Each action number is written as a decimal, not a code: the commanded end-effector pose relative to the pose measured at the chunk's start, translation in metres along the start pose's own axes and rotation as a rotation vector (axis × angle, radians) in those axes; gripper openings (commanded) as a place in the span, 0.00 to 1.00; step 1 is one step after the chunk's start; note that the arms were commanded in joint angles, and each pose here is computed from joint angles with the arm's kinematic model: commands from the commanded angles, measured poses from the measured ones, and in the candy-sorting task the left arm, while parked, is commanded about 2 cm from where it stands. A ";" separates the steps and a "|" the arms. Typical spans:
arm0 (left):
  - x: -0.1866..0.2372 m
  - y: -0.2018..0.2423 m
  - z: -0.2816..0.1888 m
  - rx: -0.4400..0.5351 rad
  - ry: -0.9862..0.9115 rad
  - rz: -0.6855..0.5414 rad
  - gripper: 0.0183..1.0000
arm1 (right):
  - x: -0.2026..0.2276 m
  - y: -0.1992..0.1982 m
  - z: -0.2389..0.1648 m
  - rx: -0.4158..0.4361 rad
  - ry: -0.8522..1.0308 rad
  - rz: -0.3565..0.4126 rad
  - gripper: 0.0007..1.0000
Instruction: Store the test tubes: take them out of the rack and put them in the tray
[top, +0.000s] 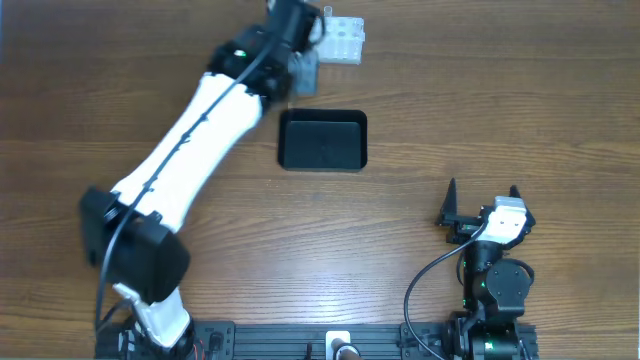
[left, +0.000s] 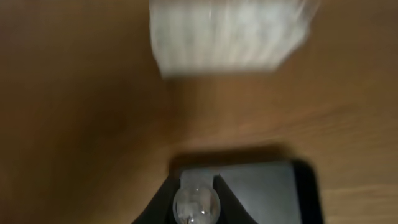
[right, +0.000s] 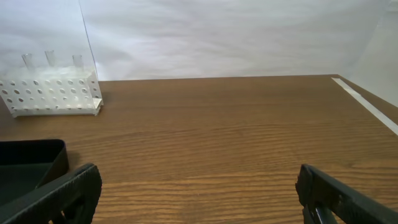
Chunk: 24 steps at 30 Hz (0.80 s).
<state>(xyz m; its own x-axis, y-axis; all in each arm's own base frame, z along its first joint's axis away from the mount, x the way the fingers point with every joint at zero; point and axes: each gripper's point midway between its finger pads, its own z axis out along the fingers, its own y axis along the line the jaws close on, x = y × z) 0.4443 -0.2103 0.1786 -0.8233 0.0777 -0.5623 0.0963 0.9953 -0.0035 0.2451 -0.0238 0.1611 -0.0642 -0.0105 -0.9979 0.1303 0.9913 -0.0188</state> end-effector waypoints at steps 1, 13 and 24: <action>0.027 0.003 0.029 -0.095 0.081 -0.042 0.10 | 0.002 0.001 0.000 -0.001 0.001 -0.005 0.99; 0.060 -0.006 0.071 -0.090 0.202 -0.052 0.09 | 0.002 0.001 0.000 -0.001 0.001 -0.005 0.99; 0.089 -0.004 0.091 -0.108 0.310 -0.059 0.11 | 0.002 0.001 0.000 -0.001 0.001 -0.005 0.99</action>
<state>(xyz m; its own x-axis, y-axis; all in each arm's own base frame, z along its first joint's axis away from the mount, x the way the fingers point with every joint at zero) 0.4255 -0.2155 0.0637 -0.9461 0.0487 -0.3201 0.0271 0.9971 0.0717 0.2451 -0.0238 0.1610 -0.0646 -0.0105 -0.9979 0.1303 0.9913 -0.0188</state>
